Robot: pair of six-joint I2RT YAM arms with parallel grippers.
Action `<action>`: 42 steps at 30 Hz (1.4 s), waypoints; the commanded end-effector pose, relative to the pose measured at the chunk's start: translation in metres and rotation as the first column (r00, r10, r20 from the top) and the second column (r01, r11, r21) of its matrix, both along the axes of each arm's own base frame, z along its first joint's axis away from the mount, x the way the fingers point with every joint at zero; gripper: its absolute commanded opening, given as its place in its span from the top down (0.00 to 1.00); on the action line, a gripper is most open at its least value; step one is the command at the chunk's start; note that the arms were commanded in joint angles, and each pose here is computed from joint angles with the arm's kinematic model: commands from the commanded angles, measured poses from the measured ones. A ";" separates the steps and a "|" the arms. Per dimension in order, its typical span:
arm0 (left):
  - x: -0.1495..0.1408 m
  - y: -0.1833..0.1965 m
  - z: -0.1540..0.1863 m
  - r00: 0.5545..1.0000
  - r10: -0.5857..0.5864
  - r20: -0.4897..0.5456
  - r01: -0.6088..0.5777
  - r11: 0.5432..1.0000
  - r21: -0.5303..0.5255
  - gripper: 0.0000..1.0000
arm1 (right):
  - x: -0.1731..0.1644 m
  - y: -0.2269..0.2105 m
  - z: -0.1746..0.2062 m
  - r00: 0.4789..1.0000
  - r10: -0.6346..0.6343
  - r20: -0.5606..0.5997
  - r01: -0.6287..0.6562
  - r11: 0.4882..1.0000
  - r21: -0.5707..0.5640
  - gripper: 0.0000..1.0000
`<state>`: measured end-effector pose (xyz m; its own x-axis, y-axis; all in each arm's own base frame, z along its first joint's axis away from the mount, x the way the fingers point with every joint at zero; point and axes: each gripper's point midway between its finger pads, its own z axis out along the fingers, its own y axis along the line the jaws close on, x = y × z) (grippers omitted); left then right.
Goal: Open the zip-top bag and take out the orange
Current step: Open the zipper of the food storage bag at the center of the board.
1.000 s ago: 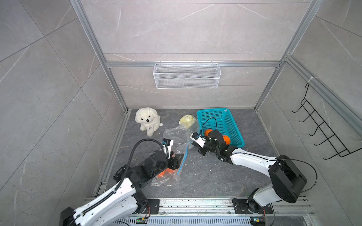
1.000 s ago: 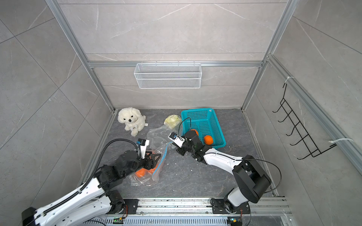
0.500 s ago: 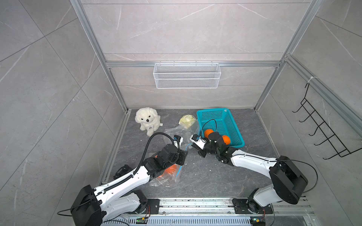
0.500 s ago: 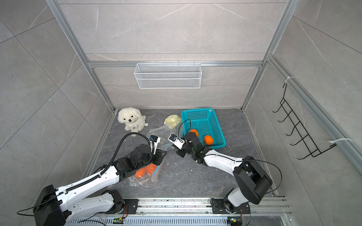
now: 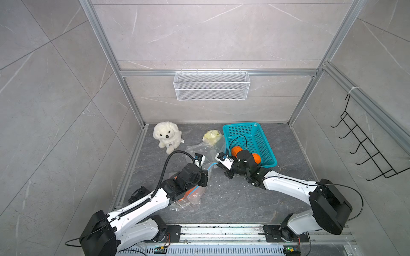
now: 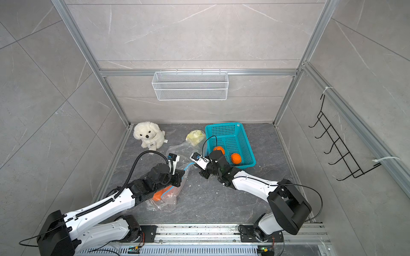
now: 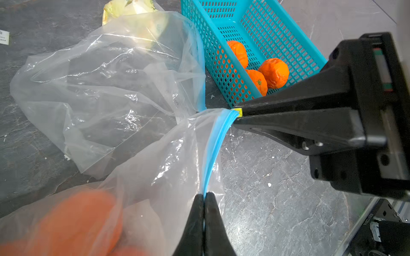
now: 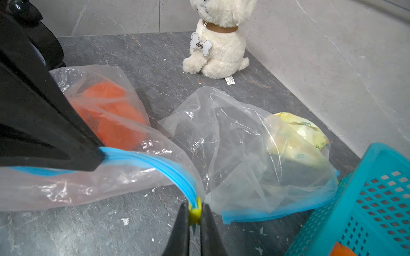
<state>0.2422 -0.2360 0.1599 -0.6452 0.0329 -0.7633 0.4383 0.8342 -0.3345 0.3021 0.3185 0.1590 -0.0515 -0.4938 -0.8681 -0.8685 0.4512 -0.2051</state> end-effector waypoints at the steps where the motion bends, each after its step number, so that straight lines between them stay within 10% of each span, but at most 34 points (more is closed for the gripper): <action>1: -0.002 -0.003 0.021 0.999 -0.008 0.038 0.012 0.993 -0.115 1.00 | -0.004 -0.001 0.008 1.000 -0.019 0.000 0.019 0.999 0.041 1.00; 3: -0.006 -0.004 0.025 0.999 -0.016 0.042 0.022 0.988 -0.155 1.00 | -0.007 -0.001 0.009 0.999 -0.028 -0.023 0.030 0.996 0.084 0.97; 9: -0.012 -0.002 0.035 0.999 -0.018 0.045 0.027 0.975 -0.222 1.00 | -0.046 0.007 0.021 0.996 0.052 -0.069 -0.032 0.965 0.261 0.40; 19: -0.019 -0.011 0.040 0.997 -0.066 0.033 0.073 0.955 -0.288 1.00 | -0.077 0.046 0.010 0.974 0.188 -0.130 -0.125 0.915 0.384 0.22; 24: -0.020 -0.008 0.042 0.997 -0.059 0.040 0.068 0.955 -0.288 1.00 | -0.077 0.065 0.016 0.958 0.265 -0.107 -0.190 0.870 0.454 0.34; 27: -0.021 -0.006 0.039 0.997 -0.061 0.039 0.069 0.959 -0.274 1.00 | -0.080 0.071 0.011 0.948 0.299 -0.106 -0.224 0.868 0.444 0.85; 29: -0.021 -0.003 0.036 0.998 -0.050 0.037 0.058 0.961 -0.271 1.00 | -0.080 0.067 0.007 0.953 0.286 -0.097 -0.218 0.875 0.433 0.99; 42: -0.026 0.019 0.041 0.998 0.008 0.059 0.009 0.961 -0.276 1.00 | -0.076 0.037 -0.021 0.981 0.151 -0.123 -0.108 0.948 0.300 1.00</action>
